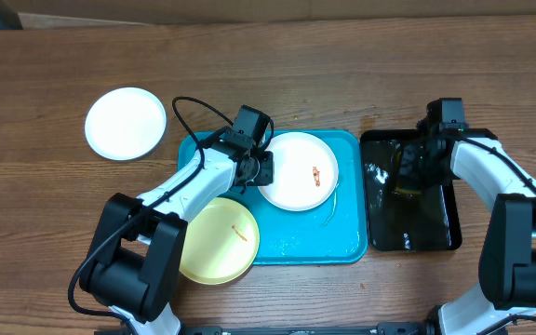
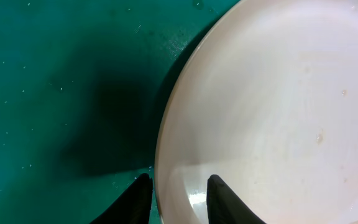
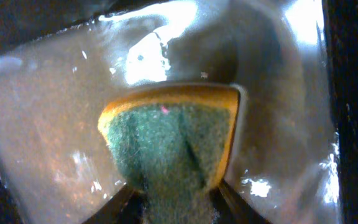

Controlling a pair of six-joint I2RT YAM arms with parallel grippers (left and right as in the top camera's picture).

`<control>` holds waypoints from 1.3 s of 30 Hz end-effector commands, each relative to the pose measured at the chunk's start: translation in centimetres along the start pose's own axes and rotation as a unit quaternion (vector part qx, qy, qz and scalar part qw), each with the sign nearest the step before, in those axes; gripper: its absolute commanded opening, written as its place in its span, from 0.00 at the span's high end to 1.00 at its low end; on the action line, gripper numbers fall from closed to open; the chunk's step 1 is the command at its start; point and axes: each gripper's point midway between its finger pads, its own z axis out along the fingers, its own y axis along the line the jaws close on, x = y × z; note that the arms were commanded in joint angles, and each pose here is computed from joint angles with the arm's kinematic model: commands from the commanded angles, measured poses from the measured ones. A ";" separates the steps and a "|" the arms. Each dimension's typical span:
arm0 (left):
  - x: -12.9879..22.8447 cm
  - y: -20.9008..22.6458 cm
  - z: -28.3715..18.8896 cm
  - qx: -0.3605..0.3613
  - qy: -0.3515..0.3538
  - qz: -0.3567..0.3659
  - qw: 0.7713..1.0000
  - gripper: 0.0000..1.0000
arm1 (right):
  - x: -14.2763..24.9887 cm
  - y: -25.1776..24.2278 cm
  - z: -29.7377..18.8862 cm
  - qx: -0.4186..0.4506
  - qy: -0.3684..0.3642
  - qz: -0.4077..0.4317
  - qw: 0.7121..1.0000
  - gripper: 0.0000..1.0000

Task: Clean dirty plates on tray and stack at the side
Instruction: 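Close the right gripper on the sponge and lift it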

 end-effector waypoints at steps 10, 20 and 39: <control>1.0 0.6 1.0 -0.011 0.005 0.000 1.000 0.71 | 0.2 0.2 -0.2 -0.005 0.000 0.001 1.000 0.72; 0.2 0.1 0.9 -0.001 -0.008 0.000 1.000 0.75 | -0.1 0.3 -0.6 -0.006 -0.006 0.001 1.000 0.73; -0.2 -0.1 0.6 0.000 -0.012 0.001 1.000 0.96 | 0.1 0.4 -1.9 -0.006 -0.007 0.000 1.000 0.90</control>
